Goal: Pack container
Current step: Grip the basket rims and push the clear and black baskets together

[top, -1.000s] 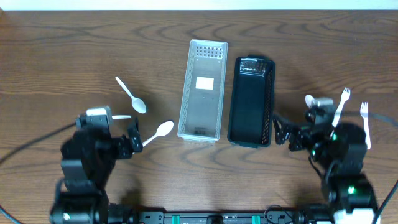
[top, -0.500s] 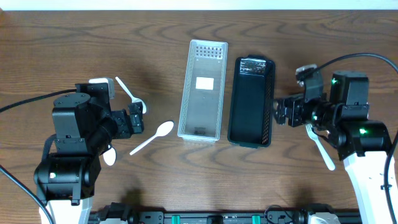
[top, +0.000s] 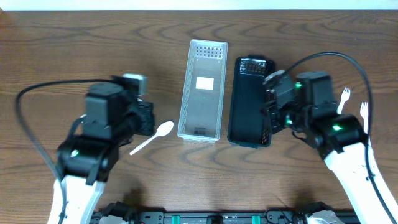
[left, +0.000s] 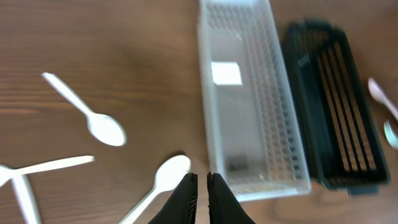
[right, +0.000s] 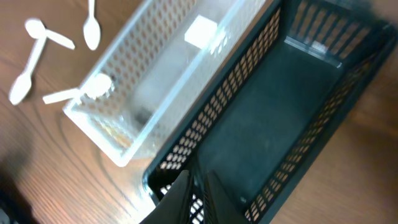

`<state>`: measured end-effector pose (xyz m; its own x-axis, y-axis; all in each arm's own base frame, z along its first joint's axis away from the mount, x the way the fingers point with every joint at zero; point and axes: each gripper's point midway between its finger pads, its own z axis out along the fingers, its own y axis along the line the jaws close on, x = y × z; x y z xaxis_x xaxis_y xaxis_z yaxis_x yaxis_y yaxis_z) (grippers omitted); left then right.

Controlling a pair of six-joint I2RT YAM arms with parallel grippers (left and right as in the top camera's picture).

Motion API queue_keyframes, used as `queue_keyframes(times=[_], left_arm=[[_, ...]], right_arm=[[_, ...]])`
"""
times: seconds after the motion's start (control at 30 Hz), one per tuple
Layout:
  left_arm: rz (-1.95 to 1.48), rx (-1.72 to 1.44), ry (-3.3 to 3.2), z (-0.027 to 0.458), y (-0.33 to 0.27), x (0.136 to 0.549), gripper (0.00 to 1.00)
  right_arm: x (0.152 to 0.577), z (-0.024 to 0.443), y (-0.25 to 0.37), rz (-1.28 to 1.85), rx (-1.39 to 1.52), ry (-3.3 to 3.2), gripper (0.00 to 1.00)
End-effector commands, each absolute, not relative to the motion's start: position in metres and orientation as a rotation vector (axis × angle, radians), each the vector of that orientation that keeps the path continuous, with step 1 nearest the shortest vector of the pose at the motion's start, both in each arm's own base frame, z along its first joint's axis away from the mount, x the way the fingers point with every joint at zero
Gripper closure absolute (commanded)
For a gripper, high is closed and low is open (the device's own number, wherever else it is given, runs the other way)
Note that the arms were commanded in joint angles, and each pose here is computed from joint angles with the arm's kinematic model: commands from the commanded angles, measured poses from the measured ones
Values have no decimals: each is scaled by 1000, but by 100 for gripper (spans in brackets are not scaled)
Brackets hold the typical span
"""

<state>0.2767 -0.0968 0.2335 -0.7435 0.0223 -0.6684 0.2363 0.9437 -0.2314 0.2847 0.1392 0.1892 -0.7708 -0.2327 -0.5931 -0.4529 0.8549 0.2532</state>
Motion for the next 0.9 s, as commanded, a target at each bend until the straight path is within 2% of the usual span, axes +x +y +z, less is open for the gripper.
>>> queue_keyframes(times=[0.0, 0.37, 0.6, 0.87], left_arm=[[-382, 259, 2438, 221, -117, 281, 91], [-381, 585, 2615, 149, -184, 277, 94], [-356, 666, 2725, 114, -197, 267, 94], [-324, 722, 2816, 90, -199, 253, 94]], right_arm=[[288, 174, 139, 427, -524, 2527, 96], [286, 116, 141, 403, -547, 2741, 98], [272, 88, 140, 392, -568, 2876, 99], [261, 83, 148, 393, -624, 2907, 98]])
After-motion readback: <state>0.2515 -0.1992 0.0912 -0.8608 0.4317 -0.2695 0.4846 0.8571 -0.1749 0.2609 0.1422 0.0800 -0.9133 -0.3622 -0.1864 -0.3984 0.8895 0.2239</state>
